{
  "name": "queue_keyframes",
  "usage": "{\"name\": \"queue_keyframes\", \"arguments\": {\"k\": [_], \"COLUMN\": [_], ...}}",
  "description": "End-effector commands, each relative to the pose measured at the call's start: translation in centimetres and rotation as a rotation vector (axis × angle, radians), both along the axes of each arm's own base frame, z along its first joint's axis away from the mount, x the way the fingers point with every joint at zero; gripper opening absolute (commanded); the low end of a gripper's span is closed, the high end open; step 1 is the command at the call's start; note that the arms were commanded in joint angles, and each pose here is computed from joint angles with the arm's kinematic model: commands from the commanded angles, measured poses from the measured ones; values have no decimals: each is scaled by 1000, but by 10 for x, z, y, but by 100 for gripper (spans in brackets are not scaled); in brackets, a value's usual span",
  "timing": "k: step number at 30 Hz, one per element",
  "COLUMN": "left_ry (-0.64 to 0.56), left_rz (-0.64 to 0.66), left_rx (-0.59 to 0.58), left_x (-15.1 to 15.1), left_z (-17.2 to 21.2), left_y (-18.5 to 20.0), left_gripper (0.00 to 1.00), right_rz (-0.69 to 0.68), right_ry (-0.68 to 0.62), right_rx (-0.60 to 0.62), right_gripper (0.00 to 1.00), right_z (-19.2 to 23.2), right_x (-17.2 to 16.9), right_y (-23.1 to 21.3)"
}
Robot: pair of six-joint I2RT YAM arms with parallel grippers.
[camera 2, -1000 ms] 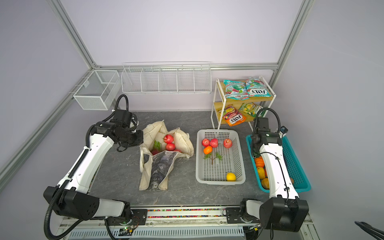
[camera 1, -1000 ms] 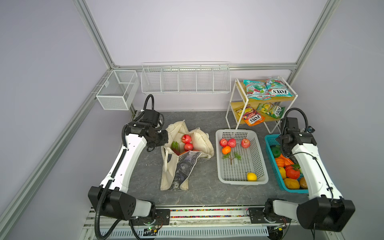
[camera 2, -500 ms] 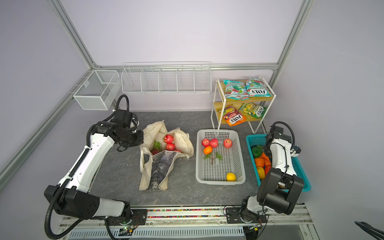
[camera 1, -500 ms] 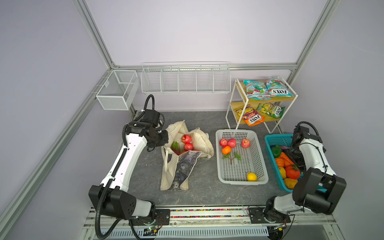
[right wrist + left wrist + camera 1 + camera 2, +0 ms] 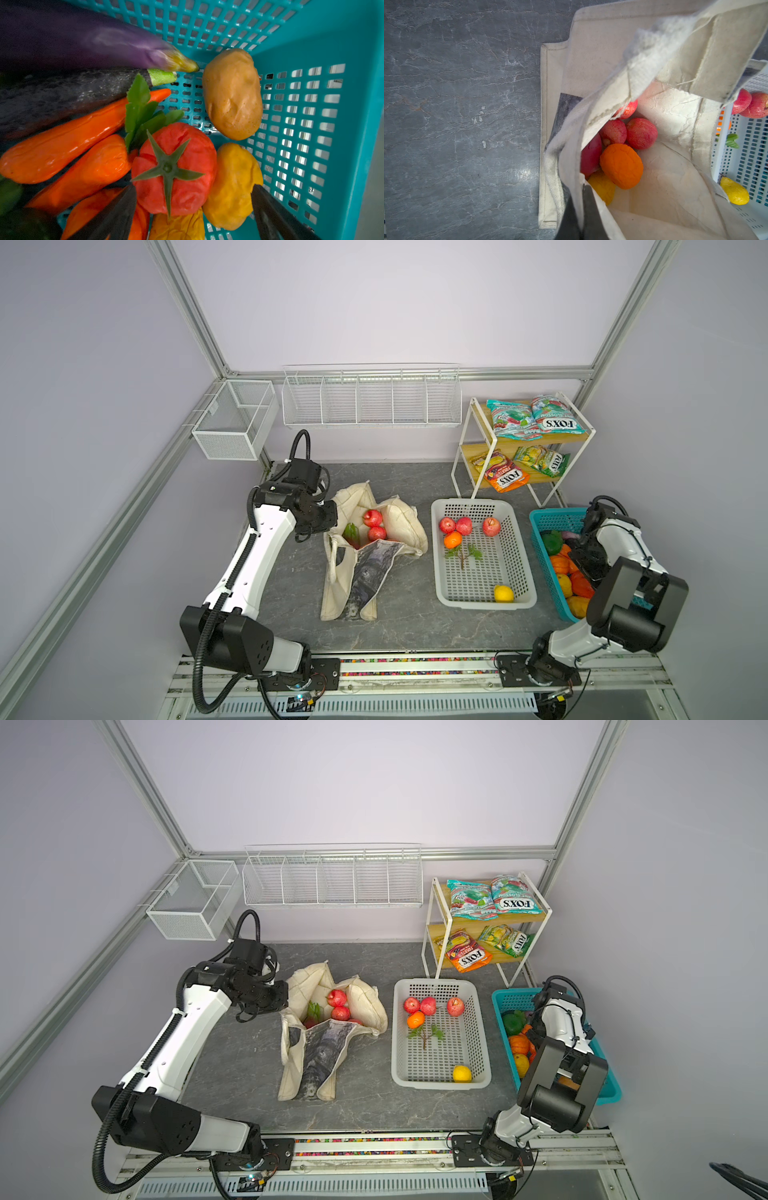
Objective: Place the food into the grocery bag and tie it
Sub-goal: 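Move the right gripper over the teal basket and lower toward the vegetables, then close the right gripper on the red tomato and lift it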
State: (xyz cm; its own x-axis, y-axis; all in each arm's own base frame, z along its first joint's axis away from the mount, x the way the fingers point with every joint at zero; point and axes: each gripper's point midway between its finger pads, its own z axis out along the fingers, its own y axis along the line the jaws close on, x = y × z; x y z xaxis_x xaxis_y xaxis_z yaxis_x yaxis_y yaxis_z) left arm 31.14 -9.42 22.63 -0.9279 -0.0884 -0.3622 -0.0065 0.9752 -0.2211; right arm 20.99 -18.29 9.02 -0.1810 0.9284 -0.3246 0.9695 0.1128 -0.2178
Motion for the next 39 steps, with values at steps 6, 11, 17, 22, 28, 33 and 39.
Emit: {"name": "queue_keyframes", "arguments": {"k": [6, 11, 17, 22, 28, 33, 39], "left_ry": [6, -1, 0, 3, 2, 2, -2], "left_rz": [-14, -8, -7, -8, -10, -9, -10], "left_rx": [4, -1, -7, -9, -4, -4, -5], "left_x": [1, 3, 5, 6, 7, 8, 10], "left_z": [1, 3, 3, 2, 4, 4, 5], "left_y": [0, 0, -2, -3, -2, -2, -3], "left_gripper": [0, 0, 0, 0, 0, 0, 0], "right_rz": [57, 113, 134, 131, 125, 123, 126], "right_ry": [37, 16, 36, 39, 43, 29, -12], "right_rx": [114, 89, 88, 126, 168, 178, 152], "right_gripper": [89, 89, 89, 89, 89, 90, 96], "right_z": [-31, -27, -30, -41, -51, -51, -41], "right_x": [6, 18, 18, 18, 18, 20, 23], "right_y": [2, -7, -12, -9, -3, -1, -3]}}
